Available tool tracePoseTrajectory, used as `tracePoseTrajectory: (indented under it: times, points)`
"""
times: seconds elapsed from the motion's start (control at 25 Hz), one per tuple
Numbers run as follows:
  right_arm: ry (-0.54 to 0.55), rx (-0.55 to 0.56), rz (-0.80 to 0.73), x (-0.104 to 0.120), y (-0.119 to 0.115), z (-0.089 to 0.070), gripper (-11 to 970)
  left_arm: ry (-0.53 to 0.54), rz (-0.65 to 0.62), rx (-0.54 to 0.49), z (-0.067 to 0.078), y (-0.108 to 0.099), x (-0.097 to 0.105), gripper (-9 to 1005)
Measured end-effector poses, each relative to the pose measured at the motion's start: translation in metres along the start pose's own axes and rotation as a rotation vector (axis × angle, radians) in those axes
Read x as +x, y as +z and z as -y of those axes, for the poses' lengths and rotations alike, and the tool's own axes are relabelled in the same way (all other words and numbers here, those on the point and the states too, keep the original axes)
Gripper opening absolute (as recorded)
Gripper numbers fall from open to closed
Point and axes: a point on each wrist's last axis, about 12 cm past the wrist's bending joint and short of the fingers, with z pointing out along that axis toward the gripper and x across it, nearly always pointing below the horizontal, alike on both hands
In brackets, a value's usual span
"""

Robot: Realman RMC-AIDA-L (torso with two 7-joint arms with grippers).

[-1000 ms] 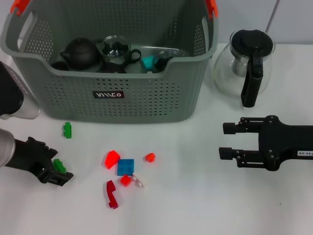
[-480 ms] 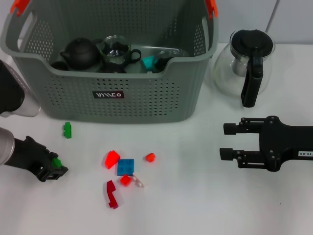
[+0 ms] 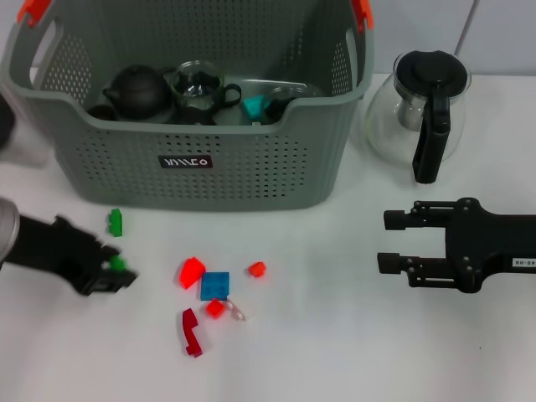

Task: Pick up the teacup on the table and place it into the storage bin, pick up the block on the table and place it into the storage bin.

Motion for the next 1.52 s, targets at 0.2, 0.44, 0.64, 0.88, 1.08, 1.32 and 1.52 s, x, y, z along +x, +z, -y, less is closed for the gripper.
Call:
tracePoseTrajectory:
  times: [0.2,0.44,0.64,0.88,1.08,1.32,1.52]
  points:
    - [0.0,-0.001,0.0,0.0,0.0,0.0,688,0.053,0.15,0.161,0.01,-0.023,-0.025,413]
    - [-0.003,-0.006,0.0,-0.001,0.002,0.0,687,0.098,0.437,0.245,0.016,-0.046,-0.102,419]
    - [0.0,-0.007,0.001,0.0,0.003,-0.001,687,0.046,0.497,0.134,0.005,-0.042,-0.14,424]
    - [0.002,-0.01,0.004,0.0,0.002,-0.002,687,-0.017,0.503,-0.044,-0.02,-0.019,-0.167,429]
    - [-0.005,-0.014,0.005,-0.002,0.004,-0.001,687,-0.051,0.398,-0.17,-0.036,0.022,-0.168,434]
    - [-0.009,-0.016,0.006,-0.003,0.004,0.0,688,-0.078,0.306,-0.249,-0.04,0.051,-0.172,440]
    - [-0.01,-0.016,0.006,-0.003,0.004,0.0,688,-0.092,0.288,-0.275,-0.038,0.049,-0.18,445]
